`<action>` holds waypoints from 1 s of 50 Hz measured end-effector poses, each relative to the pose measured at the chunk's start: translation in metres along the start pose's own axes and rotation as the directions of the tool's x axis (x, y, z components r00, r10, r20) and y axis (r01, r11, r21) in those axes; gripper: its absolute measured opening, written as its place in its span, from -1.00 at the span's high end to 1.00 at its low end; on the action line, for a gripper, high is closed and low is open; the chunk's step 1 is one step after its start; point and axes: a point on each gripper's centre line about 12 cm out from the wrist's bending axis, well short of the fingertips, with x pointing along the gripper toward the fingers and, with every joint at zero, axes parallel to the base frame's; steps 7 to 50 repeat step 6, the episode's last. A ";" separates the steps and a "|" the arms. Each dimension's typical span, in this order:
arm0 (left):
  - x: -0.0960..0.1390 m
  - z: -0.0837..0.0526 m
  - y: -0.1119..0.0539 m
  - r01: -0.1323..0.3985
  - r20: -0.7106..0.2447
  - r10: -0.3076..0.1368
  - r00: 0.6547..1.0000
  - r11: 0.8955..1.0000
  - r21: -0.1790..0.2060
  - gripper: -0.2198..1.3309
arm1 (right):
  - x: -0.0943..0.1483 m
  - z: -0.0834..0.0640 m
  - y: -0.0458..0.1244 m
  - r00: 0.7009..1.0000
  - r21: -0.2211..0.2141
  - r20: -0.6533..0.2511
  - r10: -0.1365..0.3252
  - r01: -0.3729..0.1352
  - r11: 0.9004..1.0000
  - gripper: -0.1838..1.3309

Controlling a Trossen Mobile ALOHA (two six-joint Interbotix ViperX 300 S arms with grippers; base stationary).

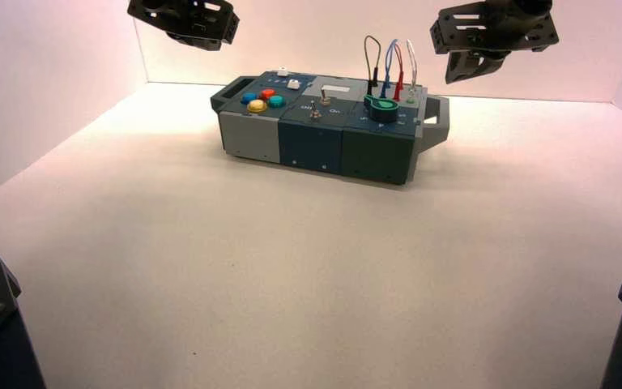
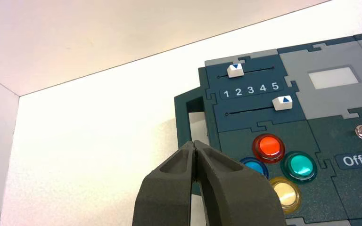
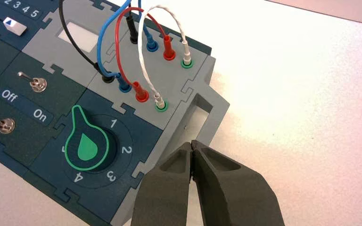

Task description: Move the bottom slider to position 5.

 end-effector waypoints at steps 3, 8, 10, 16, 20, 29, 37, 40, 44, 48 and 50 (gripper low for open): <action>0.000 0.000 0.001 -0.001 0.000 0.001 1.000 1.000 -0.001 0.92 | 0.000 0.000 -0.001 1.000 0.000 0.000 -0.001 0.001 1.000 0.94; 0.000 0.000 0.001 -0.002 0.003 0.002 1.000 1.000 -0.001 0.92 | 0.000 0.000 0.000 1.000 0.000 0.000 0.000 0.000 1.000 0.94; 0.000 0.000 0.001 -0.002 0.003 0.002 1.000 1.000 -0.001 0.92 | 0.000 0.000 0.000 1.000 0.000 0.000 0.000 0.000 1.000 0.94; 0.000 0.000 0.001 -0.002 0.003 0.002 1.000 1.000 -0.001 0.92 | 0.000 0.000 0.000 1.000 0.000 0.000 0.000 0.000 1.000 0.94; 0.000 0.000 0.001 -0.002 0.003 0.002 1.000 1.000 -0.001 0.92 | 0.000 0.000 0.000 1.000 0.000 0.000 0.000 0.000 1.000 0.94; 0.000 0.000 0.001 -0.002 0.003 0.002 1.000 1.000 -0.001 0.92 | 0.000 0.000 0.000 1.000 0.000 0.000 0.000 0.000 1.000 0.94; 0.000 0.000 0.001 -0.002 0.003 0.002 1.000 1.000 -0.001 0.92 | 0.000 0.000 0.000 1.000 0.000 0.000 0.000 0.000 1.000 0.94; 0.000 0.000 0.001 -0.002 0.003 0.002 1.000 1.000 -0.001 0.92 | 0.000 0.000 0.000 1.000 0.000 0.000 0.000 0.000 1.000 0.94; 0.000 0.000 0.001 -0.002 0.003 0.002 1.000 1.000 -0.001 0.92 | 0.000 0.000 0.000 1.000 0.000 0.000 0.000 0.000 1.000 0.94; 0.000 0.000 0.001 -0.002 0.003 0.002 1.000 1.000 -0.001 0.92 | 0.000 0.000 0.000 1.000 0.000 0.000 0.000 0.000 1.000 0.94; 0.000 0.000 0.001 -0.002 0.003 0.002 1.000 1.000 -0.001 0.92 | 0.000 0.000 0.000 1.000 0.000 0.000 0.000 0.000 1.000 0.94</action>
